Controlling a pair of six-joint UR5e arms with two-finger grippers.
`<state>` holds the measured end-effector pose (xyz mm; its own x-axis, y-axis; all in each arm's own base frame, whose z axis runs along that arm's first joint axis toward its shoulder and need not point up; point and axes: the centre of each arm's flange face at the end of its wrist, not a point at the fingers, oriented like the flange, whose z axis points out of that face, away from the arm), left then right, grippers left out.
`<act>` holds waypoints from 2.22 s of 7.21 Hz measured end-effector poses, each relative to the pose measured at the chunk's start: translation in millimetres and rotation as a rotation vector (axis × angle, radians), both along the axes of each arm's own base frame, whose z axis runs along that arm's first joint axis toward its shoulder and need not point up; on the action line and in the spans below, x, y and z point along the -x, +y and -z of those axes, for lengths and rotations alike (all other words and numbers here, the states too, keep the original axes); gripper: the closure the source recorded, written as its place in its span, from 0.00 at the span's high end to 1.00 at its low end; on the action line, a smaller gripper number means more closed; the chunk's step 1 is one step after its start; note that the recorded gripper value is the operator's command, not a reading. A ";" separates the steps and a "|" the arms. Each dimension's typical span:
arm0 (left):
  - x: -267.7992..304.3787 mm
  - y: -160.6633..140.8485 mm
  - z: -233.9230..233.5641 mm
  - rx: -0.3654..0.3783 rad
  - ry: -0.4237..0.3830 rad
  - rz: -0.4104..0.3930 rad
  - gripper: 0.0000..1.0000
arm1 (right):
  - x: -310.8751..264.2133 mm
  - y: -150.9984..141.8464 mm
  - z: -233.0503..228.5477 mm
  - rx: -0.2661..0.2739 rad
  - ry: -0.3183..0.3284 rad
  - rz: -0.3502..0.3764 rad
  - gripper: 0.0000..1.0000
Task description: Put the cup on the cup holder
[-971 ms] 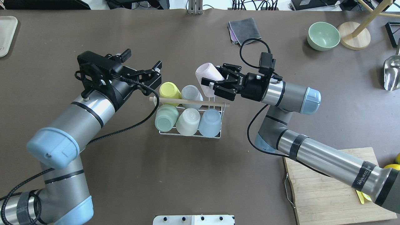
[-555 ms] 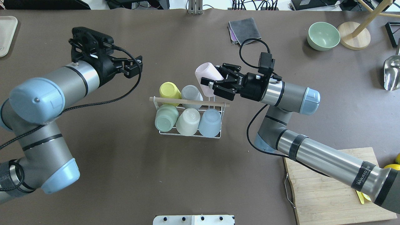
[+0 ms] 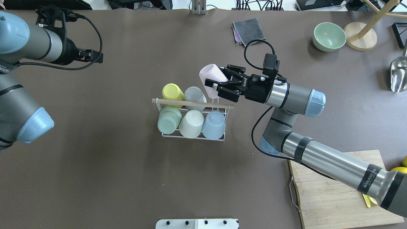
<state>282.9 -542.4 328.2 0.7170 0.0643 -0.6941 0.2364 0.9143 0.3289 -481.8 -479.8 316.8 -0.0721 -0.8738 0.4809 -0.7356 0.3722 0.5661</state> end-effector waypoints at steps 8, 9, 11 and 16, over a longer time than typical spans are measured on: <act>246.6 1.8 -267.6 0.527 0.100 -0.067 0.98 | 8.6 1.5 -1.8 0.008 0.006 0.006 0.00; 260.4 10.4 -284.7 0.558 0.131 -0.064 0.98 | 10.6 4.1 -1.9 0.006 0.003 0.011 0.00; 289.1 24.2 -315.3 0.527 0.135 -0.103 0.98 | 12.4 6.9 -2.2 0.004 -0.001 0.015 0.00; 307.7 37.8 -335.0 0.429 0.049 -0.236 0.98 | 11.6 7.3 -4.0 0.004 -0.001 0.015 0.00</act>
